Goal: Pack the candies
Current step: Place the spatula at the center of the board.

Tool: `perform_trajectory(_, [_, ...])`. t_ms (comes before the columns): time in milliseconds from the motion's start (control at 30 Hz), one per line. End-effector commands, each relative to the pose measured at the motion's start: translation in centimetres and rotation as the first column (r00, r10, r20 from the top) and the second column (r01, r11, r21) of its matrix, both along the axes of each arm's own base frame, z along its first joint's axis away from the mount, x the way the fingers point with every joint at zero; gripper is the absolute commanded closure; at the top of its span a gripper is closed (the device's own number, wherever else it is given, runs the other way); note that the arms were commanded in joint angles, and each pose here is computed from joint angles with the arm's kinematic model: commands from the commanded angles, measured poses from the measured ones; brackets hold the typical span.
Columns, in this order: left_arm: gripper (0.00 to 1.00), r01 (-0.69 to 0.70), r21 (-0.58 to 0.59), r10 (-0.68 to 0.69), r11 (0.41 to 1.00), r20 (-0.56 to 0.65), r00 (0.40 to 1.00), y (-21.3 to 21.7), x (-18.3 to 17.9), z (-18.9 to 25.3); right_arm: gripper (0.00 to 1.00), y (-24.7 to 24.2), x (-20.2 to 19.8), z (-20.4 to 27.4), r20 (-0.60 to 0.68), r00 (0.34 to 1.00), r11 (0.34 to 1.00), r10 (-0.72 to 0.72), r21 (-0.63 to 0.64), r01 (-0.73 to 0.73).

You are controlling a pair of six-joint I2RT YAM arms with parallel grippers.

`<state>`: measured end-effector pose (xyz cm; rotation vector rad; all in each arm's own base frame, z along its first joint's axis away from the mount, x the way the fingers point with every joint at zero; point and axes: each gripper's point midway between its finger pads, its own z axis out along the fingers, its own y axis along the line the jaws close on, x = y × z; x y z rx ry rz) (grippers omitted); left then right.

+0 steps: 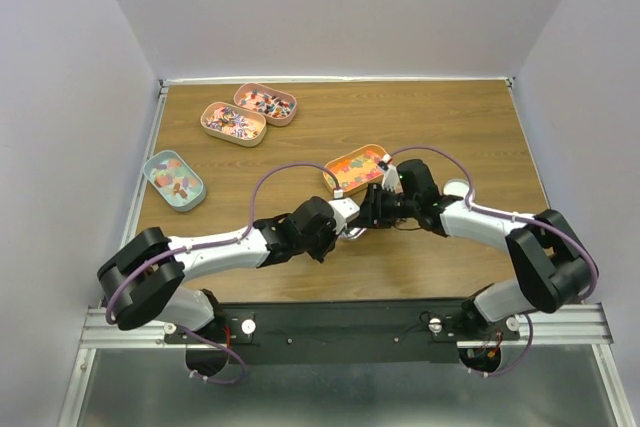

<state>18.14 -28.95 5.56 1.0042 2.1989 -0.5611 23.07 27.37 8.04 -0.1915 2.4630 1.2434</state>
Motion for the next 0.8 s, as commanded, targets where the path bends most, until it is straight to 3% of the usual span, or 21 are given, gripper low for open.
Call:
perform_trajectory(0, [1.00,0.025,-0.020,-0.025,0.999,0.007,1.000,-1.2,0.2,0.4,0.55,-0.4,1.0,-2.2,-0.008,0.997,0.995,-0.077,-0.062,0.077])
perform_trajectory(167, [1.00,0.025,0.004,-0.025,1.000,-0.009,1.000,-1.2,0.2,-0.2,0.53,-0.6,1.4,-3.4,-0.027,0.993,0.989,-0.116,-0.099,0.112])
perform_trajectory(767, [1.00,0.020,-0.084,-0.015,0.996,0.052,0.999,-0.4,0.0,3.0,0.47,-2.7,0.9,-8.5,-0.086,0.974,0.935,-0.211,-0.309,0.175])
